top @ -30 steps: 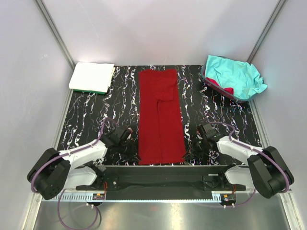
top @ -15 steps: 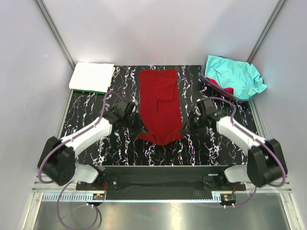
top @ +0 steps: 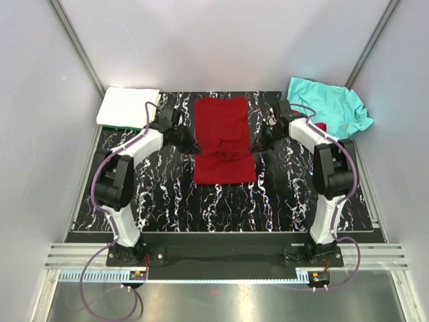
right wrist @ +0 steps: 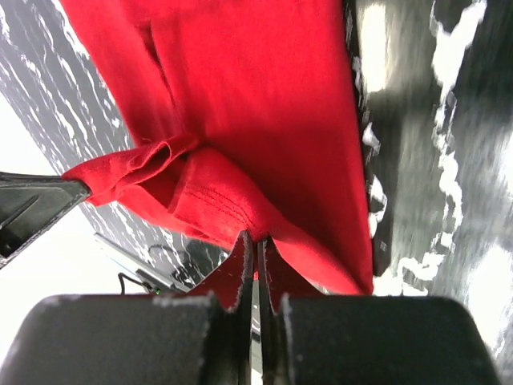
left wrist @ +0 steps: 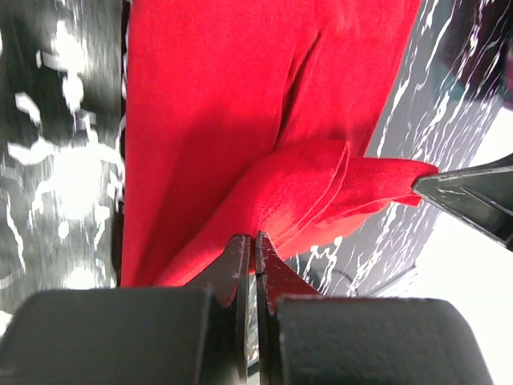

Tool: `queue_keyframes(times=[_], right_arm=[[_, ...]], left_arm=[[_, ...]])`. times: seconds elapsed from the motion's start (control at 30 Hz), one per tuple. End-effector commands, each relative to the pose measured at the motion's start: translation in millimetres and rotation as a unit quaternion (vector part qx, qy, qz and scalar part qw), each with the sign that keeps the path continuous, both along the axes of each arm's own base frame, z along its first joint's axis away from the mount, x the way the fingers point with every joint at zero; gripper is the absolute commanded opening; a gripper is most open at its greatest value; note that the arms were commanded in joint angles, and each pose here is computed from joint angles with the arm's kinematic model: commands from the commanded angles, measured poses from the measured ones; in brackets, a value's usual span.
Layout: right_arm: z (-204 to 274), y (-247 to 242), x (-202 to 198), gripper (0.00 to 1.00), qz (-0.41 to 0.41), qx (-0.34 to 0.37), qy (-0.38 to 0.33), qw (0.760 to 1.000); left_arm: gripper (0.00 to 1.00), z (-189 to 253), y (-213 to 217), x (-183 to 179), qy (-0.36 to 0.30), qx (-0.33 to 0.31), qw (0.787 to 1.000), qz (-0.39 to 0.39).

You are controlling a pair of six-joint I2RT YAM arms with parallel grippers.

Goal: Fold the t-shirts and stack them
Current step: Fold the tshirt

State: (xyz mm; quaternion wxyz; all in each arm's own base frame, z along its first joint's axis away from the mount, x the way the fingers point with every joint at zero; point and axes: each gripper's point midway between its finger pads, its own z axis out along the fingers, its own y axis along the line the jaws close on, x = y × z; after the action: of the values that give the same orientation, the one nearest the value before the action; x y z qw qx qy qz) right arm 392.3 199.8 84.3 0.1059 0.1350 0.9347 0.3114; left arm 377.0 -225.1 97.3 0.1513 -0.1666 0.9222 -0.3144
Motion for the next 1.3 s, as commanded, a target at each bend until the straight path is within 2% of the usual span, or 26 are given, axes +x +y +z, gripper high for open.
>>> queue_keyframes(times=[0.0, 0.23, 0.7, 0.77, 0.8, 0.87, 0.9, 0.93, 1.0, 1.03, 1.1, 1.17, 1.27], right_arm=[[11, -1, 15, 0.00, 0.017, 0.014, -0.005, 1.000], [20, -2, 49, 0.00, 0.015, 0.028, -0.022, 0.999], [-4, 0, 75, 0.00, 0.014, 0.044, -0.005, 0.999], [-9, -4, 81, 0.00, 0.011, 0.043, -0.005, 0.999], [-10, -5, 82, 0.00, 0.010, 0.042, -0.005, 0.999], [-13, -8, 92, 0.04, 0.006, 0.042, -0.014, 0.999], [-14, -10, 96, 0.07, 0.004, 0.041, -0.016, 0.999], [-15, -11, 103, 0.13, 0.006, 0.039, -0.026, 0.999], [-12, -21, 110, 0.18, 0.003, 0.024, -0.031, 0.999], [-3, -23, 113, 0.21, 0.010, 0.015, -0.041, 0.999], [8, -30, 115, 0.36, 0.010, -0.009, -0.056, 0.998], [25, -33, 108, 0.49, 0.022, -0.021, -0.072, 0.997], [37, -32, 90, 0.53, 0.035, -0.025, -0.080, 0.996]], left_arm=[[0.00, 20, -7, 21, -0.027, -0.032, 0.999, -0.014], [0.00, 20, 4, 47, -0.028, -0.039, 0.999, 0.003], [0.00, -3, 10, 68, -0.002, -0.037, 0.999, 0.007], [0.02, -6, 13, 72, -0.004, -0.032, 0.999, 0.010], [0.07, -8, 14, 73, -0.003, -0.027, 1.000, 0.008], [0.14, -9, 20, 83, -0.017, -0.004, 1.000, 0.006], [0.23, 0, 22, 90, -0.028, 0.007, 1.000, 0.004], [0.29, 1, 25, 96, -0.035, 0.021, 0.999, 0.002], [0.38, 1, 37, 100, -0.040, 0.061, 0.997, -0.006], [0.48, 19, 40, 111, -0.065, 0.070, 0.995, -0.005], [0.55, 41, 51, 113, -0.099, 0.101, 0.990, -0.011], [0.58, 54, 51, 108, -0.118, 0.102, 0.987, -0.022], [0.56, 63, 37, 81, -0.126, 0.064, 0.989, -0.046]])
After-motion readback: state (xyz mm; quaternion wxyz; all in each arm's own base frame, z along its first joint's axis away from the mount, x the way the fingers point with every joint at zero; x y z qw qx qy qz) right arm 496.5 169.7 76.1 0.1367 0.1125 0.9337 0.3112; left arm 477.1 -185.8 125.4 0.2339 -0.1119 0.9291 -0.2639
